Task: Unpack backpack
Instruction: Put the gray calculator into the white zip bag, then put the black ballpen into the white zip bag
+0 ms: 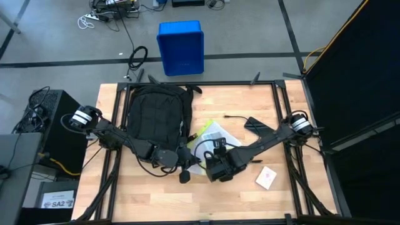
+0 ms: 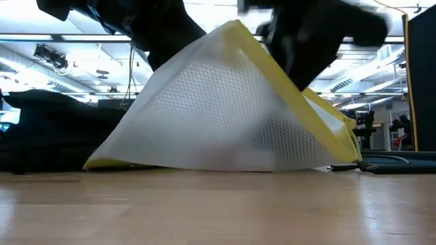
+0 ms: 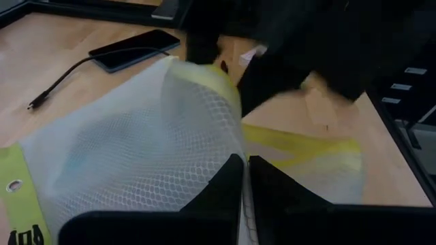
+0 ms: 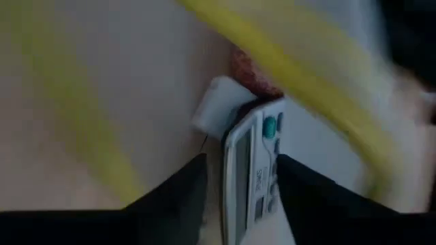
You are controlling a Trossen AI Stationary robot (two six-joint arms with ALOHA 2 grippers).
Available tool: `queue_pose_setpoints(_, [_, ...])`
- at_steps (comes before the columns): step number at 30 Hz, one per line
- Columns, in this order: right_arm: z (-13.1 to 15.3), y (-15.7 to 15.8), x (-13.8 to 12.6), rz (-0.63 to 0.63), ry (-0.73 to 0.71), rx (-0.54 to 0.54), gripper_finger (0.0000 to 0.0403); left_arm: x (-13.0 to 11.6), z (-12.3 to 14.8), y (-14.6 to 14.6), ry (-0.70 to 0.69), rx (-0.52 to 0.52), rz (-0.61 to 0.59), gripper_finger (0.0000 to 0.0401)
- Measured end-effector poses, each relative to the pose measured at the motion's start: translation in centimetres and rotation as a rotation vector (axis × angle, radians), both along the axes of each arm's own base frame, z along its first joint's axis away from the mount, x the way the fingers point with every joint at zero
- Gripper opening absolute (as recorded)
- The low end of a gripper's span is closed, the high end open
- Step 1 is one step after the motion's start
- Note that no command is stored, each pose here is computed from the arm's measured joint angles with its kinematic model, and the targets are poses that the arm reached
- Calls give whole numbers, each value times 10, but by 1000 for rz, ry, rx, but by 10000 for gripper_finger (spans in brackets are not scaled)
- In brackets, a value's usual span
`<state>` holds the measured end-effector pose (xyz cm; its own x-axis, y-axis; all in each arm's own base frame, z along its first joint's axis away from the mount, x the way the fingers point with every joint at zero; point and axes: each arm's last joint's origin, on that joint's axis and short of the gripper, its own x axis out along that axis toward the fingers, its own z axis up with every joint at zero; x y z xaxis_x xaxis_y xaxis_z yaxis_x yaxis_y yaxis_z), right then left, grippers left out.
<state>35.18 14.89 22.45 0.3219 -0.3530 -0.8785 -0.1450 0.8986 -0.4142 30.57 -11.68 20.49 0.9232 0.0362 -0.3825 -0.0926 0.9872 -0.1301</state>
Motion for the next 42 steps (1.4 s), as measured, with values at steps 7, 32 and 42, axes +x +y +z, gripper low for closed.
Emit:
queue_pose_setpoints(7, [57,34,-40,-38,-48,-19,194,0,0,0,5,-2,2,0])
queue_pose_setpoints(32, [-26,37,-127,-258,293,40,210,0,0,0,1,-7,6,0])
queue_pose_setpoints(42, [-32,-42,-142,-316,120,416,175,0,-1,0,7,-12,-9,0])
